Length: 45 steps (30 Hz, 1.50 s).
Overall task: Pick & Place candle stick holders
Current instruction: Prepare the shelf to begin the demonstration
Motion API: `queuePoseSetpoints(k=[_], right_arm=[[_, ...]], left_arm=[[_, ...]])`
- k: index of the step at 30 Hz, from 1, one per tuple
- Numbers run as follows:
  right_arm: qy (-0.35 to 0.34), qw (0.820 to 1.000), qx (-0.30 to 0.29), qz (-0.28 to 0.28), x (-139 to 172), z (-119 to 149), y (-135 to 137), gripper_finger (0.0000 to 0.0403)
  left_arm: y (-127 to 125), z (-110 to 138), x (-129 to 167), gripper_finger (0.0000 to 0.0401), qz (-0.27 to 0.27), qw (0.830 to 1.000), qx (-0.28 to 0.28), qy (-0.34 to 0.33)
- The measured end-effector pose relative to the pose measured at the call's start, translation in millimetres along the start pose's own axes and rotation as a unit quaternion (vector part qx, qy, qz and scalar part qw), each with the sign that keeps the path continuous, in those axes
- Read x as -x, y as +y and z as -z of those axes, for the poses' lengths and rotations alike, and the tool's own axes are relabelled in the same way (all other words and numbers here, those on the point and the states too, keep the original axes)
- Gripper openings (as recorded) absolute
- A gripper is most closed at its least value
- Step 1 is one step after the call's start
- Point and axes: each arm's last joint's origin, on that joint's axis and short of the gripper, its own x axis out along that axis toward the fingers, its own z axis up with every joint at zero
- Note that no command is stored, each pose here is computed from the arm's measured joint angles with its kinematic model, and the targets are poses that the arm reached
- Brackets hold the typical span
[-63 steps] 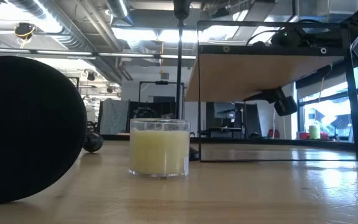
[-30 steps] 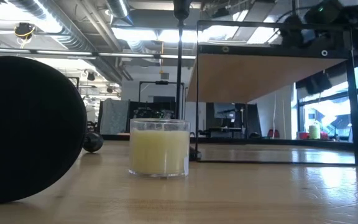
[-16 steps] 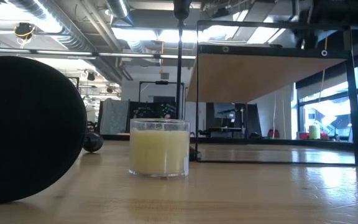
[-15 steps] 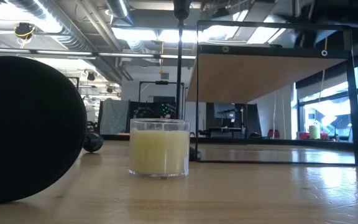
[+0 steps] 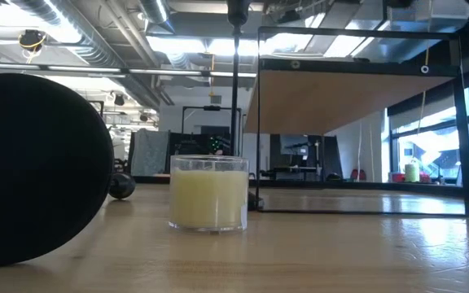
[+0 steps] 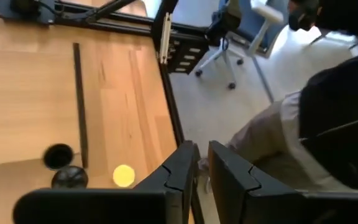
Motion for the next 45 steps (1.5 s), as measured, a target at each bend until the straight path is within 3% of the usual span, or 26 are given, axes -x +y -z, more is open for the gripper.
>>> queuePoseSetpoints(k=[3,11,16,27,31,35,45], right_arm=[[0.04,0.999,-0.001,0.016,-17.6,6.1,3.2,0.0216],[0.163,0.975,-0.023,0.151,-73.4,35.4,2.4,0.0169],[0.224,0.949,-0.021,0.219,-103.0,52.1,6.4,0.0121],[0.328,0.897,-0.002,0.297,-151.8,96.9,15.5,0.0006],[0.375,0.865,-0.005,0.333,-163.5,122.4,4.2,0.0003],[0.411,0.83,-0.008,0.378,-171.9,139.7,-4.8,0.0002],[0.463,0.707,0.068,0.53,-180.6,151.0,-15.2,0.0001]], left_arm=[[-22.6,8.6,-9.2,0.004,-0.036,0.999,-0.015,-0.003],[-65.3,29.1,-33.2,0.0031,-0.125,0.992,-0.019,-0.025],[-78.7,37.1,-49.1,0.0031,-0.16,0.986,-0.019,-0.032],[-83.7,43.8,-62.6,0.0031,-0.18,0.983,-0.027,-0.016],[-80.0,46.6,-61.1,0.003,-0.222,0.975,-0.021,-0.018],[-80.6,47.9,-60.8,0.0023,-0.226,0.974,-0.017,-0.017],[-84.3,50.2,-60.6,0.0006,-0.224,0.974,-0.026,-0.017]])
